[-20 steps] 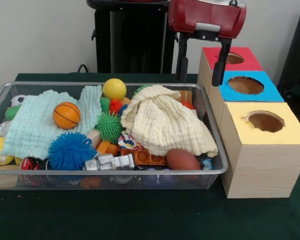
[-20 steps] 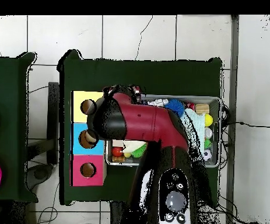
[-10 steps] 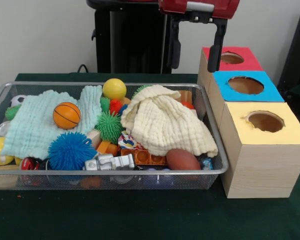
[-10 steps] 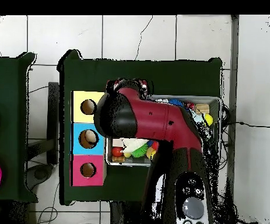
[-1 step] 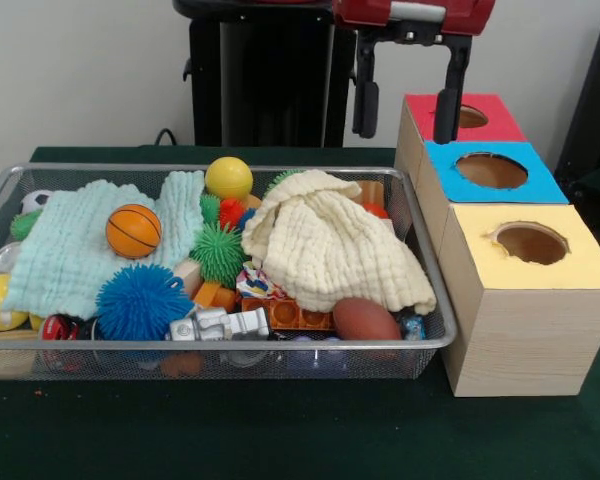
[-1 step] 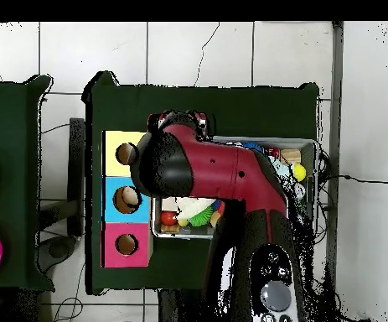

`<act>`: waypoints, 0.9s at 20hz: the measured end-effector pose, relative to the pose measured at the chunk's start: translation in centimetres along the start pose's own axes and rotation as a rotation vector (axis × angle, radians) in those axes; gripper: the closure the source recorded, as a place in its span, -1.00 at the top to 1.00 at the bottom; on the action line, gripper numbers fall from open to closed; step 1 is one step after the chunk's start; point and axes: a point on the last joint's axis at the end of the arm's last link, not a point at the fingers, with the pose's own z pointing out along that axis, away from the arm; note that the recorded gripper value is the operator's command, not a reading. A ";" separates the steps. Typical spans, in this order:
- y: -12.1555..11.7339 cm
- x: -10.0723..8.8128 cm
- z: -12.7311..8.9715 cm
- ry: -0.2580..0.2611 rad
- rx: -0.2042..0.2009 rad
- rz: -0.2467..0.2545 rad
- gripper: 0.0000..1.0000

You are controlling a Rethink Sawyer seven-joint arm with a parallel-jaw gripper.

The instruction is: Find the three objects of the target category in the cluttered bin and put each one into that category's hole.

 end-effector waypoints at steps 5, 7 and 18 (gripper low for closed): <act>0.8 0.4 0.8 0.010 -0.015 -0.013 1.00; 0.9 0.8 1.3 0.018 -0.016 -0.021 1.00; -0.5 3.3 3.8 0.056 0.008 -0.078 1.00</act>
